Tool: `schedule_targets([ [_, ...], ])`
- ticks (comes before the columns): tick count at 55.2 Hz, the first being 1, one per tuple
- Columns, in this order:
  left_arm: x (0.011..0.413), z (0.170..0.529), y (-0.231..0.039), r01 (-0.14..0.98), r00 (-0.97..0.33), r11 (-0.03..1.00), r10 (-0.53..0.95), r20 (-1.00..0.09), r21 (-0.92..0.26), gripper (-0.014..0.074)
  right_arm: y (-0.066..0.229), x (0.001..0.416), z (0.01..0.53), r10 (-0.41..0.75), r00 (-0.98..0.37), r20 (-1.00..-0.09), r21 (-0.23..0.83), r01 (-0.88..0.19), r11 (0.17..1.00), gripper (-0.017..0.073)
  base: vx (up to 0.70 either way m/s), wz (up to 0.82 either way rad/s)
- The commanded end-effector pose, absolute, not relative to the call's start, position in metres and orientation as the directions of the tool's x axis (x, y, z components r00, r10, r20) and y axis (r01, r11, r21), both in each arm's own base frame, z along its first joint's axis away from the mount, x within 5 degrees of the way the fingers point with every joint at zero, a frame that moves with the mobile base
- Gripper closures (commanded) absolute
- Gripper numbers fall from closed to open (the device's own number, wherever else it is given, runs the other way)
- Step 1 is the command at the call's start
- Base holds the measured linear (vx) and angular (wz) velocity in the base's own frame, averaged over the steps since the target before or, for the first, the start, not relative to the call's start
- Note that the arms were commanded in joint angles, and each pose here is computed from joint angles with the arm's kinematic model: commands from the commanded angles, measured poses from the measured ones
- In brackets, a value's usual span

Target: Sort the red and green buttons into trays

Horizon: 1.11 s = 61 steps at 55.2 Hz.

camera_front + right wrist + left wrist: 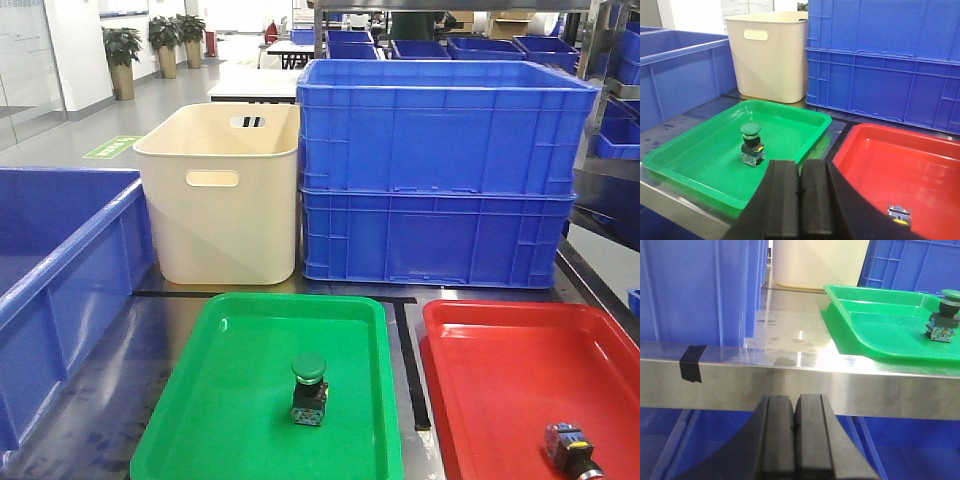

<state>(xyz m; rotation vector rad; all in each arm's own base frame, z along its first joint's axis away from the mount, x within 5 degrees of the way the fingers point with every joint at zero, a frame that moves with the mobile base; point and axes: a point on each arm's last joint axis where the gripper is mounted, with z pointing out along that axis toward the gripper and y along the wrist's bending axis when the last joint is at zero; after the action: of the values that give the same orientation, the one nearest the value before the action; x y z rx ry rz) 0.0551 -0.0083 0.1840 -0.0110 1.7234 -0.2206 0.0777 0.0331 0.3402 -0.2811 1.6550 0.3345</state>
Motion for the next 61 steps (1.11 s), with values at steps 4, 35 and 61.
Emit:
schedule_targets([
  [4, 0.055, 0.191, -0.008, 0.128, -0.073, 0.978, -0.155, -0.985, -0.164, 0.0599, 0.03, 0.078, 0.355, 0.042, -0.024, -0.999, 0.048, -0.347, 0.937, 0.0572, 0.0, 0.0],
  [35, 0.055, 0.191, -0.008, 0.128, -0.073, 0.978, -0.155, -0.985, -0.164, 0.0599, 0.01, 0.075, 0.227, -0.049, 0.028, -0.998, -0.052, -0.129, 0.99, 0.0572, 0.0, 0.0],
  [61, 0.055, 0.191, -0.008, 0.128, -0.075, 0.978, -0.155, -0.985, -0.164, 0.0599, -0.003, 0.056, 0.203, -0.013, 0.08, -0.997, -0.009, 0.049, 0.999, 0.0572, 0.0, 0.0],
])
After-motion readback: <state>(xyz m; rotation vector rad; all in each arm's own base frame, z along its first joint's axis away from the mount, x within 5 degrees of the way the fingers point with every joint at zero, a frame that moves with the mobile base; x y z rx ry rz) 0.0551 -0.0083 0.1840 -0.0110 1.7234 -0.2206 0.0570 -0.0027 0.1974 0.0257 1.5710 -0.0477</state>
